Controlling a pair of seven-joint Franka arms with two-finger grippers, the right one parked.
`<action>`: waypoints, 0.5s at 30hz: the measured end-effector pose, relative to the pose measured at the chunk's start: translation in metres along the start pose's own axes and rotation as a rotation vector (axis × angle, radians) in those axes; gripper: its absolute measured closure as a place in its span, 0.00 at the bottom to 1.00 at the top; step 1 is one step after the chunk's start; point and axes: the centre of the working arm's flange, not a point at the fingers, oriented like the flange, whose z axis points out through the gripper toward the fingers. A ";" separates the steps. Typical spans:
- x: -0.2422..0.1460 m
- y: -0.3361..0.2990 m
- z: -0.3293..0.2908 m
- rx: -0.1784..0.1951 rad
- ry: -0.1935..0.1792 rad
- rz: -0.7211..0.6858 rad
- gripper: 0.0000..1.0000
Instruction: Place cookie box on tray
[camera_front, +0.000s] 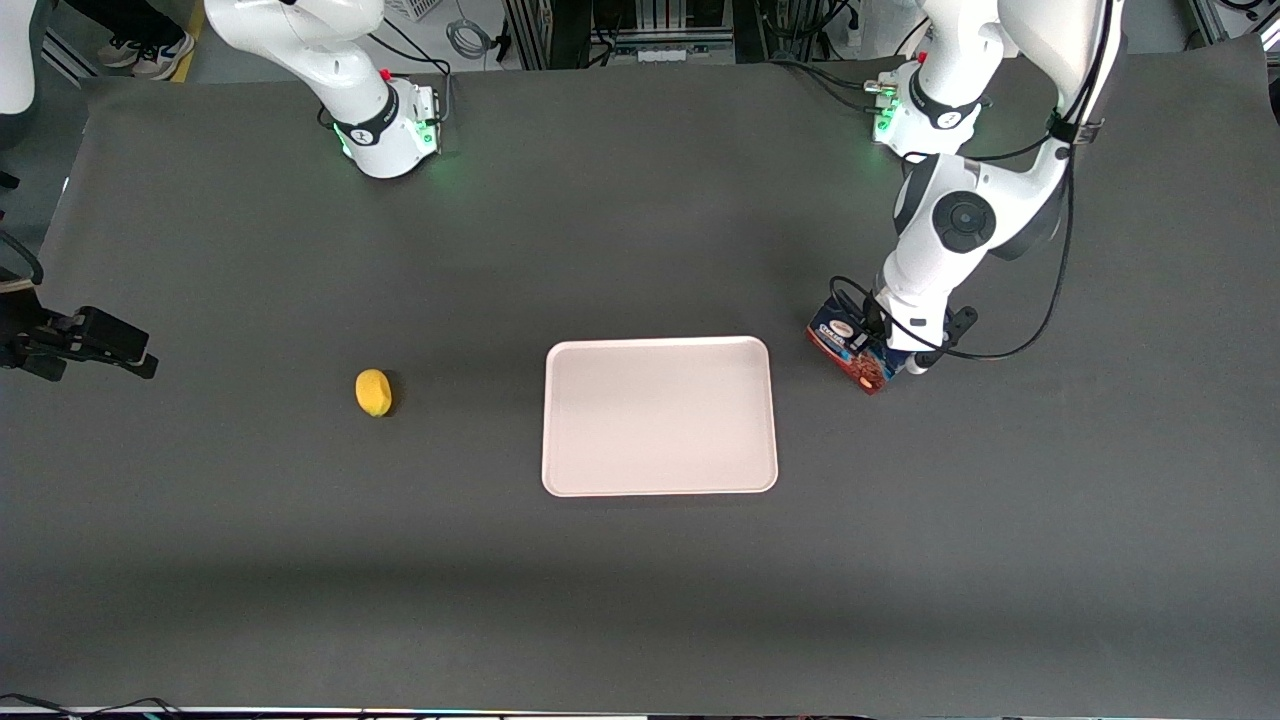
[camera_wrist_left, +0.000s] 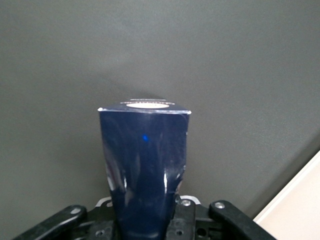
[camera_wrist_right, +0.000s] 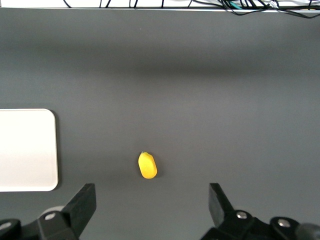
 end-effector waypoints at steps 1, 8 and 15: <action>0.001 0.003 -0.003 0.008 -0.005 0.000 0.70; 0.012 0.036 -0.043 0.039 -0.019 0.017 0.70; 0.019 0.073 -0.098 0.047 0.019 0.103 0.70</action>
